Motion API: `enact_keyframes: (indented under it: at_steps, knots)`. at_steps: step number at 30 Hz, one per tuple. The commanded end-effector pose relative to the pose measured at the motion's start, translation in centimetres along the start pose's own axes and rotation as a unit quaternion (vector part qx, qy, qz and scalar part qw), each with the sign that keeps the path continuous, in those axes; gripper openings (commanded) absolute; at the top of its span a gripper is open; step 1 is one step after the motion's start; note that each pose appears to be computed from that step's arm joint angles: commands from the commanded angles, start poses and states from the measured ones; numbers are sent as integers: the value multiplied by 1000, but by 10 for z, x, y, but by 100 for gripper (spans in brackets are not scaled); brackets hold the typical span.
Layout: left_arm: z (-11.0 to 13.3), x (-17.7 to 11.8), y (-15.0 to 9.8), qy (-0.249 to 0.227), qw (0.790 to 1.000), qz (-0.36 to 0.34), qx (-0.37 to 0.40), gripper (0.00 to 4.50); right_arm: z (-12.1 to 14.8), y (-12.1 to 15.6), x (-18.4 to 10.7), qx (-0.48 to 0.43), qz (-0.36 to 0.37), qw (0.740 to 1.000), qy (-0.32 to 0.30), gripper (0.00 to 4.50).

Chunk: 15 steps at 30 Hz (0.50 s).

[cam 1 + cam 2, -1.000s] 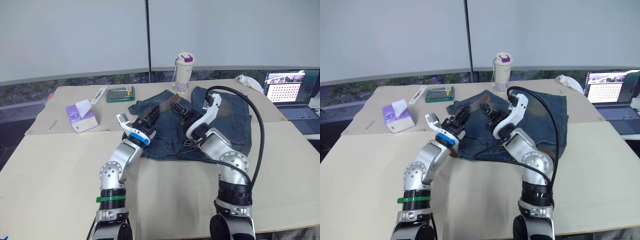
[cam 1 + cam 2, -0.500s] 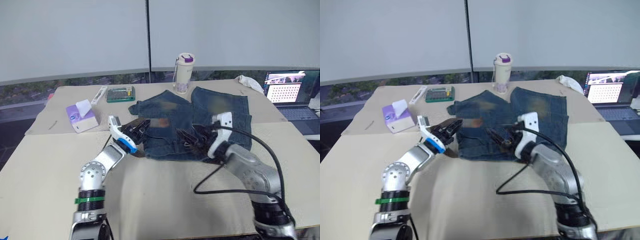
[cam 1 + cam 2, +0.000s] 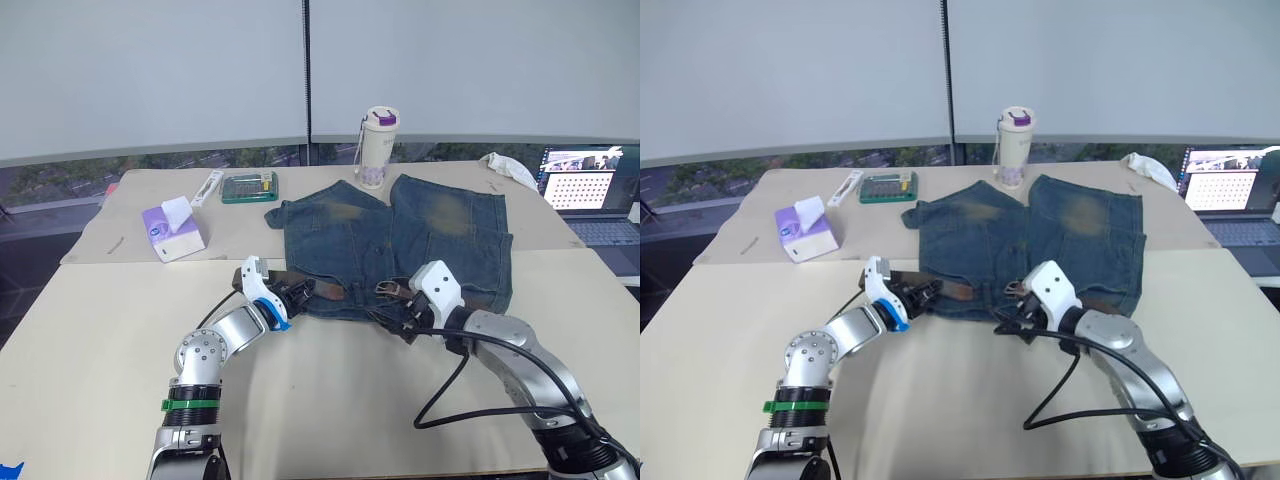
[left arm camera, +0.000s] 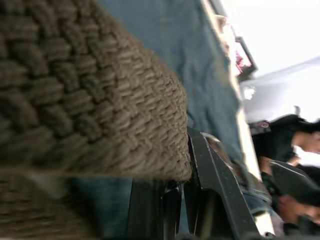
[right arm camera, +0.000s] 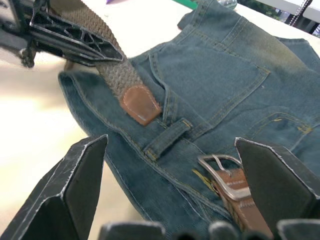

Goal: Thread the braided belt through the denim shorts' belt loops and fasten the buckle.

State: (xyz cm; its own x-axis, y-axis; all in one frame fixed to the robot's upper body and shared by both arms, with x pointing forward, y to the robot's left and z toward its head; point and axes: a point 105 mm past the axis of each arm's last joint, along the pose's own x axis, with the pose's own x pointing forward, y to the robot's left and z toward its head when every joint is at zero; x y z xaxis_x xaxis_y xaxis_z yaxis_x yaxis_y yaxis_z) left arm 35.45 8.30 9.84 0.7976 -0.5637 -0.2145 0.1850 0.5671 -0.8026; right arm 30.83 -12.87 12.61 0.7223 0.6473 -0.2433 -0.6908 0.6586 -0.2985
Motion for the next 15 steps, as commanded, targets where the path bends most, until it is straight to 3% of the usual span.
enact_keyframes:
  at_steps: [1,15]
  knots:
    - [2,4,-9,-2,1000,-4,16,0,14,-6,-7,-39,-15,999,-20,446]
    - [-32,43,-33,64,996,-49,34,0,-3,-4,-16,-21,-30,999,21,446]
